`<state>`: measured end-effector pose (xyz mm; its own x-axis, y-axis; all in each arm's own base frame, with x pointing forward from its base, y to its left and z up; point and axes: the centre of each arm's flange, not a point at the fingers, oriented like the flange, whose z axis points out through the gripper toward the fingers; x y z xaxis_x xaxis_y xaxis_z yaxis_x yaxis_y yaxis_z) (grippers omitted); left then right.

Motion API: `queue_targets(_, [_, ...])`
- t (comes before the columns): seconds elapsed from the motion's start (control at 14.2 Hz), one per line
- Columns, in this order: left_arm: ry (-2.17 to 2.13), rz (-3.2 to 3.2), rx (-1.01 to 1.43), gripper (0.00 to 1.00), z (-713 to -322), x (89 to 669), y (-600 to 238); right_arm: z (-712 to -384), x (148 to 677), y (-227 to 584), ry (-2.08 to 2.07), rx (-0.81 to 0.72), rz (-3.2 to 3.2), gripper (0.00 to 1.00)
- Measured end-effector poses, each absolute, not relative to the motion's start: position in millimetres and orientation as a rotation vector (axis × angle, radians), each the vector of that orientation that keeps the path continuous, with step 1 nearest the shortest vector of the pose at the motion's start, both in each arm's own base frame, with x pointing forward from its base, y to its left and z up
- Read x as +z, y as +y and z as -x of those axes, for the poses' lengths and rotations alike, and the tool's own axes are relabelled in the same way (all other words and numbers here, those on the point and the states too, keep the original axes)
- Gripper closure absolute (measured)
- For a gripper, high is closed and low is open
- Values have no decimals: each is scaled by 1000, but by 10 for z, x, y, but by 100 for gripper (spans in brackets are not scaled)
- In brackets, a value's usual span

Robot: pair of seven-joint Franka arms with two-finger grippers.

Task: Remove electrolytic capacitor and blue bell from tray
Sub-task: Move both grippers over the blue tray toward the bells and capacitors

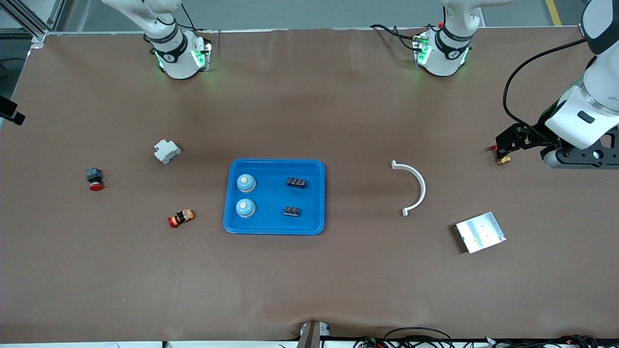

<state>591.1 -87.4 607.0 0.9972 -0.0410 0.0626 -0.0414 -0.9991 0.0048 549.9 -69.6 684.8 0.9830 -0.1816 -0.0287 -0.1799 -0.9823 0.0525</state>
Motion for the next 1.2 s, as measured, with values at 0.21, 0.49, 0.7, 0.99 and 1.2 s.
queue_targets(0.21, [-65, -3133, 98, 0, -5911, 6070, -874, -5498, 6849, -695, -281, -52, -3079, 0])
queue_targets(0.49, [-63, -3133, 102, 0, -5911, 6082, -879, -5499, 6849, -672, -274, -53, -3080, 0])
queue_targets(0.7, [90, -3130, 78, 0, -5890, 6031, -955, -5499, 6850, -670, -273, -53, -3080, 0])
queue_targets(0.99, [457, -3095, 28, 0, -5804, 5901, -1310, -5497, 6853, -675, -275, -52, -3080, 0])
queue_targets(1.2, [621, -3069, 1, 0, -5779, 5816, -1446, -5485, 6873, -707, -285, -46, -3078, 0])
